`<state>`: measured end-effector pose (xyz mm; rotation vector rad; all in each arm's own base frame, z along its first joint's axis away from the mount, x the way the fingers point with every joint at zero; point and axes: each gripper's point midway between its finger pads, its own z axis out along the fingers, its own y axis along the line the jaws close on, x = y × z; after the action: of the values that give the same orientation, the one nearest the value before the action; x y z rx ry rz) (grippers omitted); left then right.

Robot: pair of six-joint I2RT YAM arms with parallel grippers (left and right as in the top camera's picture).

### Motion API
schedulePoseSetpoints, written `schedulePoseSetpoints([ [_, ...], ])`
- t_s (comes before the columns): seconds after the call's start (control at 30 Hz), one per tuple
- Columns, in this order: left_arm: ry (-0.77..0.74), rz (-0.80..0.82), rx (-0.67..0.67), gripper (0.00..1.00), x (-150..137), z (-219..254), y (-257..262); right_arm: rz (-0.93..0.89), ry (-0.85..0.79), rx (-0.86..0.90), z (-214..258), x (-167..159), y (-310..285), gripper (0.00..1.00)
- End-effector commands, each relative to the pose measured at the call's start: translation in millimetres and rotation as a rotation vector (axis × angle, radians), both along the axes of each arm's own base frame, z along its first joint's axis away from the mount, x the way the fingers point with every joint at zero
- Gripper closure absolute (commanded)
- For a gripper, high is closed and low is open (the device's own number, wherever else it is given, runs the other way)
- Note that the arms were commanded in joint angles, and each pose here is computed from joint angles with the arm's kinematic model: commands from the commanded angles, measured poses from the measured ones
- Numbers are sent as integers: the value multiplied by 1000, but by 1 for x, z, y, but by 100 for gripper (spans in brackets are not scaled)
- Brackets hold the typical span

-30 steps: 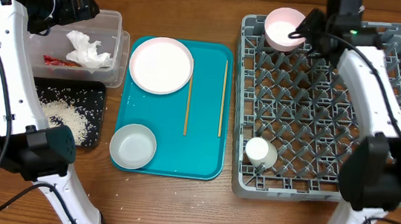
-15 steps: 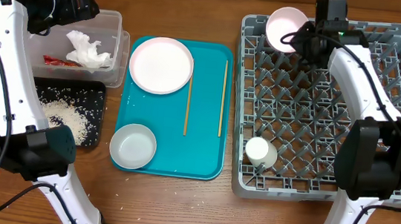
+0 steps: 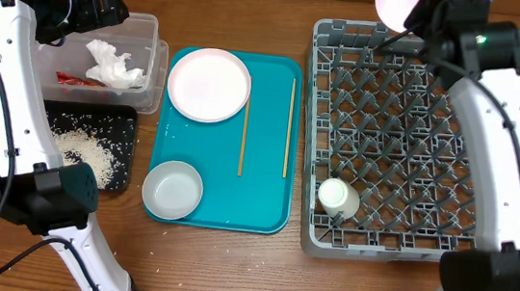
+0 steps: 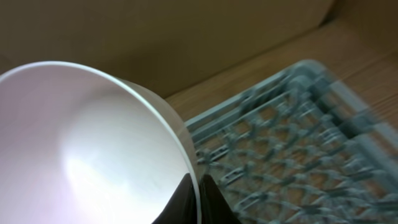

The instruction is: Sort waste into correct bins and load items into the dishwasher

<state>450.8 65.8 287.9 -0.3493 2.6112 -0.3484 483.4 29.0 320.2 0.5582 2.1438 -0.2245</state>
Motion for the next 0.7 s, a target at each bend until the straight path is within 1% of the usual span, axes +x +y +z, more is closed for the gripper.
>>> schedulePoseSetpoints([
  [0.0,-4,11,-2,0,-2,3,0,-122,44,-487,18,-18,4,96],
  [0.03,-4,11,-2,0,-2,3,0,-133,69,-620,18,-20,15,96],
  [0.07,-4,12,-3,0,-2,3,0,-136,80,-665,18,-20,18,96],
  [0.1,-4,11,-2,0,-2,3,0,-133,115,-765,12,-19,28,96],
  [0.17,-4,11,-2,0,-2,3,0,-127,160,-857,1,-16,38,96],
  [0.33,-4,11,-2,0,-2,3,0,-67,325,-1031,-50,2,48,96],
  [0.47,-4,11,-2,0,-2,3,0,-55,378,-1083,-76,9,51,96],
  [0.57,-4,11,-2,0,-2,3,0,-8,417,-1070,-96,12,55,96],
  [0.67,-4,11,-2,0,-2,3,0,9,435,-1070,-104,13,55,96],
])
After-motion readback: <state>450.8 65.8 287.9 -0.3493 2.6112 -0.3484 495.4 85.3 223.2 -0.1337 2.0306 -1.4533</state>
